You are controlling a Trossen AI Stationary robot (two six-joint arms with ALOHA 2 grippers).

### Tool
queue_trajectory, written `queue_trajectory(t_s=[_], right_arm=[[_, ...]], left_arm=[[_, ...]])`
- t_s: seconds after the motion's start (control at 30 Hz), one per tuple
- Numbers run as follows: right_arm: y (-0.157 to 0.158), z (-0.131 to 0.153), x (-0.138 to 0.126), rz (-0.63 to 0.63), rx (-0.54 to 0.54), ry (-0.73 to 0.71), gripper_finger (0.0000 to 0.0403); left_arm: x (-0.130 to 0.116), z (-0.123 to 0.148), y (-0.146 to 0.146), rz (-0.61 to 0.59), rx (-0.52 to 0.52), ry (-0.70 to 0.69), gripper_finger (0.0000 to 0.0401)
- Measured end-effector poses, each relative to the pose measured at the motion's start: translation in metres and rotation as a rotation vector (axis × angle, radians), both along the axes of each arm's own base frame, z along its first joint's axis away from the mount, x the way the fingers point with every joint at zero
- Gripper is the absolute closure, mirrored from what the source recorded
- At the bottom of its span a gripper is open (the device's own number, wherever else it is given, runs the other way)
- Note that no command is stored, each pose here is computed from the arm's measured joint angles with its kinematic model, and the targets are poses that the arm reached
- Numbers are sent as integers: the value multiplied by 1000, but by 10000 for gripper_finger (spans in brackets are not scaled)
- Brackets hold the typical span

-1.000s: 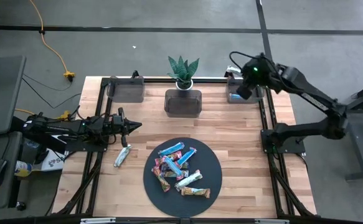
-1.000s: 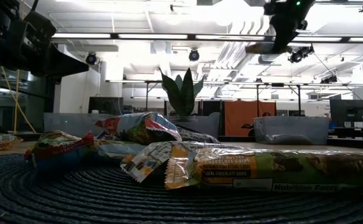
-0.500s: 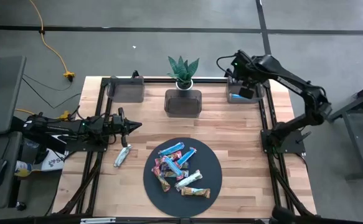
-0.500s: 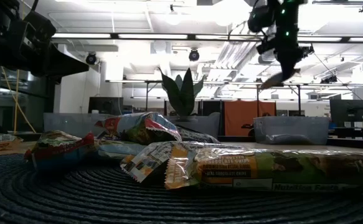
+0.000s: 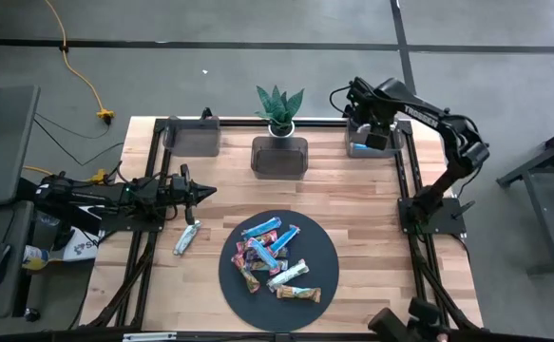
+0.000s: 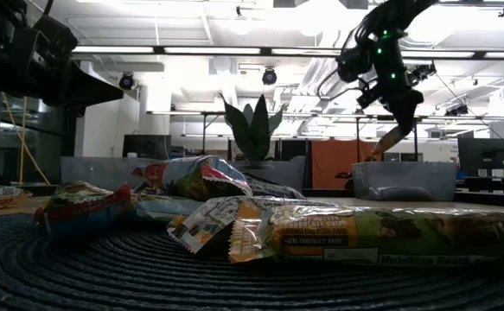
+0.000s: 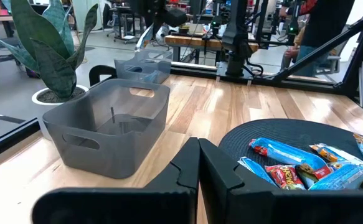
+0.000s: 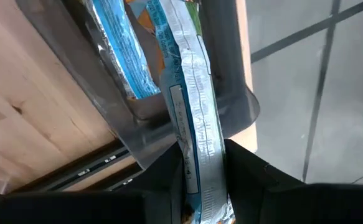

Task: Pick and place Granola Bars by type
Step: Put the yellow granola bar into the right black bin

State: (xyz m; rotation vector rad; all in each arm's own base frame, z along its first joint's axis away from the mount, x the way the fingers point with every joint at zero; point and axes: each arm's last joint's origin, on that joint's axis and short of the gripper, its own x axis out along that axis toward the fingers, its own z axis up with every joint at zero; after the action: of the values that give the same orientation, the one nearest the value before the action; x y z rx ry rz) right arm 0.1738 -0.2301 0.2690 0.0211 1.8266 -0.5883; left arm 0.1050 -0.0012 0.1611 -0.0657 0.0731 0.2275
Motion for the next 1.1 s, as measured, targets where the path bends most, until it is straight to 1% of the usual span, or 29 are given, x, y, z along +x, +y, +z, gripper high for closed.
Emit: queue_trajectory(t_s=[0.2,0.4,0.57,0.73,0.97,1.1], right_arm=[[-12,-12,-2,-11,54,-4,316],[-22,-21,-3,0,78,-29,316],[-29,-30,-1,10,139,-108,316],[-34,-37,3,7,176,-178,316],[-39,-48,5,15,202,-170,316],[-41,-50,6,11,189,-177,316]], left_arm=[[0,0,0,0,0,0,400],[0,0,0,0,0,0,400],[0,0,0,0,0,0,400],[0,0,0,0,0,1,400],[0,0,0,0,0,0,400],[0,0,0,0,0,0,400]])
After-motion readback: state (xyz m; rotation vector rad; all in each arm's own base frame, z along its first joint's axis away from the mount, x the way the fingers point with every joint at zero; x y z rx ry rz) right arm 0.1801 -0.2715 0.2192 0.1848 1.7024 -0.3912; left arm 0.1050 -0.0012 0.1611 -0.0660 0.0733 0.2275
